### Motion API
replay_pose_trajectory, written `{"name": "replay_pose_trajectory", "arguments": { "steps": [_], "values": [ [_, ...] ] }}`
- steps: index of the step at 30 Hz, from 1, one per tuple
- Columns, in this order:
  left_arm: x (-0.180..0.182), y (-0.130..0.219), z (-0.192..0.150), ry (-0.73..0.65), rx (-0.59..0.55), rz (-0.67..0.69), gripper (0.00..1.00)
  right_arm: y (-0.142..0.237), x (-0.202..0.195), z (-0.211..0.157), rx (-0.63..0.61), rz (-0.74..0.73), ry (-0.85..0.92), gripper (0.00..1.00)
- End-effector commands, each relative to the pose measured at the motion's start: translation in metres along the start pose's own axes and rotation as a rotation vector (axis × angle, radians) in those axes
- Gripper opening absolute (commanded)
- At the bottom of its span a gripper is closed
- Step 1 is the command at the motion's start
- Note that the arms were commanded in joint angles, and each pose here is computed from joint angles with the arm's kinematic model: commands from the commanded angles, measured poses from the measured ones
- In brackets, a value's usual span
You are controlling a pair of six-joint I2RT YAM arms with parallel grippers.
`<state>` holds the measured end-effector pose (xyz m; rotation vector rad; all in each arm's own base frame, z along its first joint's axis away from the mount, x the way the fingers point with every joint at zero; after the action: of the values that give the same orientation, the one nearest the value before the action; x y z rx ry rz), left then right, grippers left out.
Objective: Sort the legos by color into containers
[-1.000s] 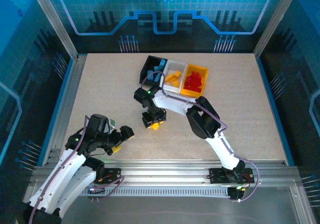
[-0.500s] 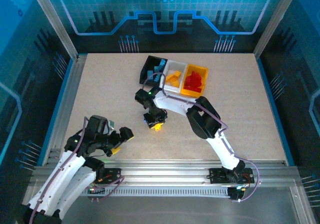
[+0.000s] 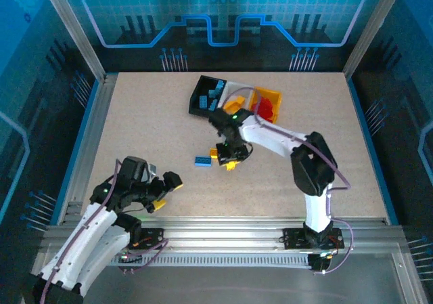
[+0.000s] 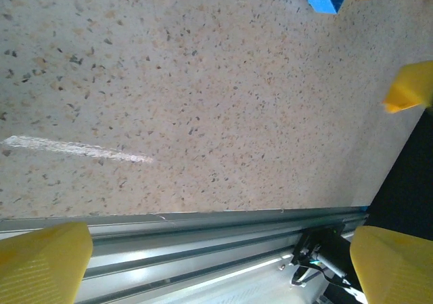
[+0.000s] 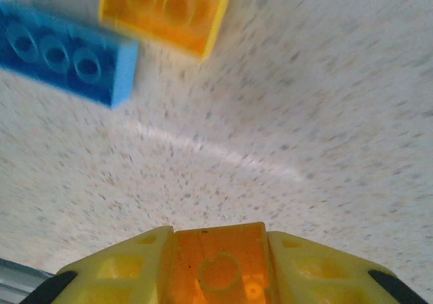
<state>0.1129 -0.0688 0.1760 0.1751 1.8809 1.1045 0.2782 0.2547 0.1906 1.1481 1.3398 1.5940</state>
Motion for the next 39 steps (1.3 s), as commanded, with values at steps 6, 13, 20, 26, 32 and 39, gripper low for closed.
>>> {"name": "replay_pose_trajectory", "arguments": {
  "steps": [6, 13, 20, 26, 32, 39],
  "values": [
    [-0.007, -0.002, 0.003, 0.068, 0.022, -0.019, 0.99, 0.051, -0.060, 0.072, -0.188, 0.224, -0.257, 0.26],
    [-0.017, 0.018, -0.006, 0.082, 0.009, 0.026, 0.99, 0.062, -0.096, 0.145, -0.326, 0.321, -0.345, 0.25],
    [-0.020, 0.032, -0.012, 0.159, -0.032, 0.079, 0.99, 0.045, -0.118, 0.203, -0.416, 0.382, -0.382, 0.25],
    [-0.027, 0.045, -0.014, 0.187, -0.086, 0.085, 0.99, 0.032, -0.130, 0.230, -0.519, 0.388, -0.384, 0.28],
    [-0.032, 0.048, -0.013, 0.170, -0.105, 0.091, 0.99, 0.032, -0.142, 0.237, -0.559, 0.392, -0.406, 0.45],
    [-0.064, 0.022, 0.008, 0.045, -0.033, 0.061, 0.99, 0.066, -0.130, 0.213, -0.543, 0.293, -0.331, 0.65]
  ]
}}
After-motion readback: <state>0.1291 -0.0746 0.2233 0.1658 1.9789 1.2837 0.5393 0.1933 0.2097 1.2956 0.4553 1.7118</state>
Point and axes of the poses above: each hand's point on the last joint's axis, 136 mm out from that joint toward the fingers, its own y axis back along the fingers, its own x axis along the line the jaws close on, z = x × y, the point moved 10 cm from there along y, back along the fingers, and after that the axes turned 9 degrees about y, right-handed, at the moved point
